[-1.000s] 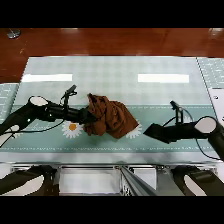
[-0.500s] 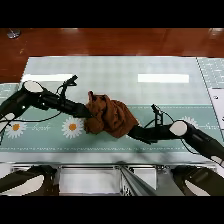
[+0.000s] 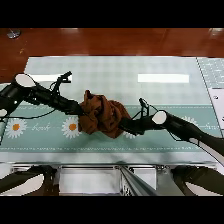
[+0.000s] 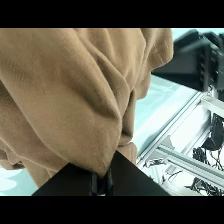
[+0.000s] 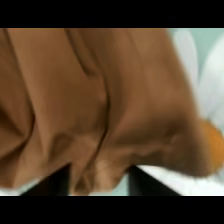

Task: Fold the shirts.

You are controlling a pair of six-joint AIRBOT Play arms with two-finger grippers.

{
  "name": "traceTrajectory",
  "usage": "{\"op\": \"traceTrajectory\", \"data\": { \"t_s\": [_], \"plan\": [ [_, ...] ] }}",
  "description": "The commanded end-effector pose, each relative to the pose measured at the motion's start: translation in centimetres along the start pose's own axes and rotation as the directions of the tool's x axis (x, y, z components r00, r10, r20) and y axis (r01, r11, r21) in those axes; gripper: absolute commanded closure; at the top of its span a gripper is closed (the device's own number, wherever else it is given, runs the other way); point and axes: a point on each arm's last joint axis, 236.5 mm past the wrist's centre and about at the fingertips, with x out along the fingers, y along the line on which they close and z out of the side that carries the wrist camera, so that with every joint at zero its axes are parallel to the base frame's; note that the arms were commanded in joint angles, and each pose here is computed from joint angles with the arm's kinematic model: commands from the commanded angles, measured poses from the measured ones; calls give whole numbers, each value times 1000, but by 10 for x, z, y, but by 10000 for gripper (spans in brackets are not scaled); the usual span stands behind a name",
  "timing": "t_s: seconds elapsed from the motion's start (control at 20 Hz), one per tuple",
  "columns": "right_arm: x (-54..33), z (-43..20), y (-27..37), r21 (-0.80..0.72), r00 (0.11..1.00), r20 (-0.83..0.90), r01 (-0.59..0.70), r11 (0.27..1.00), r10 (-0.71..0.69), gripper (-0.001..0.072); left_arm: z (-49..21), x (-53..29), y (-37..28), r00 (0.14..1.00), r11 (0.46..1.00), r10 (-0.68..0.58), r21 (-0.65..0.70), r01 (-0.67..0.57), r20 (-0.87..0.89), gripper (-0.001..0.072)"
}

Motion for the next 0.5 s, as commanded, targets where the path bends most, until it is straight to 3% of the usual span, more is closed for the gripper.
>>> {"op": "traceTrajectory", "data": {
  "t_s": [0.0,0.05,0.15,0.25,0.45],
  "plan": [
    [9,13,14,-7,1000,5,-12,1000,12,319,0,-1,1,1000,1000,7,-1,-7,0,680],
    [9,16,20,-13,1000,10,-21,1000,21,320,0,-1,1,1000,1000,8,-1,-8,1,680],
    [7,26,31,-26,999,33,-39,999,40,407,4,-1,3,1000,1000,15,-2,-15,15,680],
    [12,33,35,-81,998,36,-39,996,42,687,8,-2,5,999,1000,24,-2,-24,33,680],
    [-33,65,76,-247,991,90,-78,966,103,688,28,-29,-7,993,998,40,41,-44,108,680]
  ]
}}
